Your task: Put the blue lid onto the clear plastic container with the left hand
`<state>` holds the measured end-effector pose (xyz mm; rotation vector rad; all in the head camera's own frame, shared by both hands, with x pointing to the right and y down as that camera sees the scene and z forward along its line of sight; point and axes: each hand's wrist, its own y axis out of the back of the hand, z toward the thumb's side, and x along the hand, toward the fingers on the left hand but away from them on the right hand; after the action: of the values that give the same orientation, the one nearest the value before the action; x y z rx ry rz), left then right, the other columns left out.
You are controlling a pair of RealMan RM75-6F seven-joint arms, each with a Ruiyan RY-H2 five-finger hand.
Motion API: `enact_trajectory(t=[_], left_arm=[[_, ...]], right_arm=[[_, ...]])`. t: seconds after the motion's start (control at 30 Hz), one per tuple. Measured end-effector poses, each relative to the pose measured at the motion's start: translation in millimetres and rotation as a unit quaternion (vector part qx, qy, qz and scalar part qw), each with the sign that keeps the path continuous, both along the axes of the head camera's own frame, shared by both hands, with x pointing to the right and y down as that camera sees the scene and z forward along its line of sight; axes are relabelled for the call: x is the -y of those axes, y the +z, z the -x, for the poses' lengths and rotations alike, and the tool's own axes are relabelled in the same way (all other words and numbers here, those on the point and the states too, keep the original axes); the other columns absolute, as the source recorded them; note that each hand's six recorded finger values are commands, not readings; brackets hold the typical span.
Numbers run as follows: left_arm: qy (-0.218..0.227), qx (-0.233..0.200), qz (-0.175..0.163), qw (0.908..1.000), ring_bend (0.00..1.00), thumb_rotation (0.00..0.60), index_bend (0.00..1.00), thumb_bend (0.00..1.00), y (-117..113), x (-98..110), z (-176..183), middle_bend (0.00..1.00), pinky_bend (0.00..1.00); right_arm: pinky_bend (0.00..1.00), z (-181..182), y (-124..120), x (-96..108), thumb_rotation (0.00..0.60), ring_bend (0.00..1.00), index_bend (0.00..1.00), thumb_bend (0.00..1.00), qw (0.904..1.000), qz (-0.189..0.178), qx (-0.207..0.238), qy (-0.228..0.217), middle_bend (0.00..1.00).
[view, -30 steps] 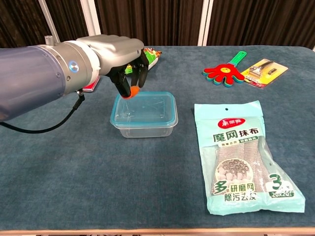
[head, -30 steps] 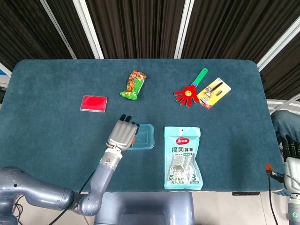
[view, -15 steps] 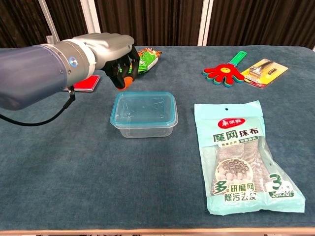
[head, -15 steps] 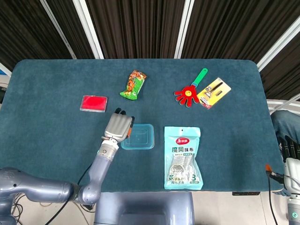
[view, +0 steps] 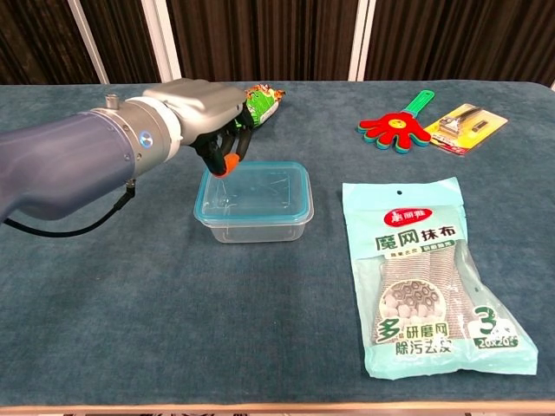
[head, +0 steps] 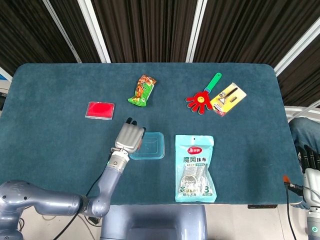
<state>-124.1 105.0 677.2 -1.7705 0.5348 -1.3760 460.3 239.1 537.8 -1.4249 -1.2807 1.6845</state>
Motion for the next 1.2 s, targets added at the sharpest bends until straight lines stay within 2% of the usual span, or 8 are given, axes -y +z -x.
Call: enact_trajectory(t=[0.23,0.6,1.2], left_arm=[[0.018,-0.001,0.003,0.9998,0.28,0.6,0.64,0.55,4.7,-7.0,-9.0,0.6,0.19],[0.033,0.008,-0.01,0.9994,0.27,0.6,0.65,0.55,8.1,-9.9,-17.2,0.55,0.18],[0.044,0.013,-0.013,0.9989,0.27,0.6,0.65,0.55,14.3,-16.4,-23.1,0.57,0.19]], right_arm=[[0.0,-0.4,-0.1,-0.2,0.6,0.0,0.0,0.34,1.0,0.0,0.001,0.002,0.01],[0.0,-0.7,0.1,0.2,0.6,0.0,0.0,0.34,1.0,0.002,0.002,0.004,0.01],[0.0,-0.8,0.0,0.3,0.6,0.0,0.0,0.34,1.0,0.003,0.002,0.004,0.01]])
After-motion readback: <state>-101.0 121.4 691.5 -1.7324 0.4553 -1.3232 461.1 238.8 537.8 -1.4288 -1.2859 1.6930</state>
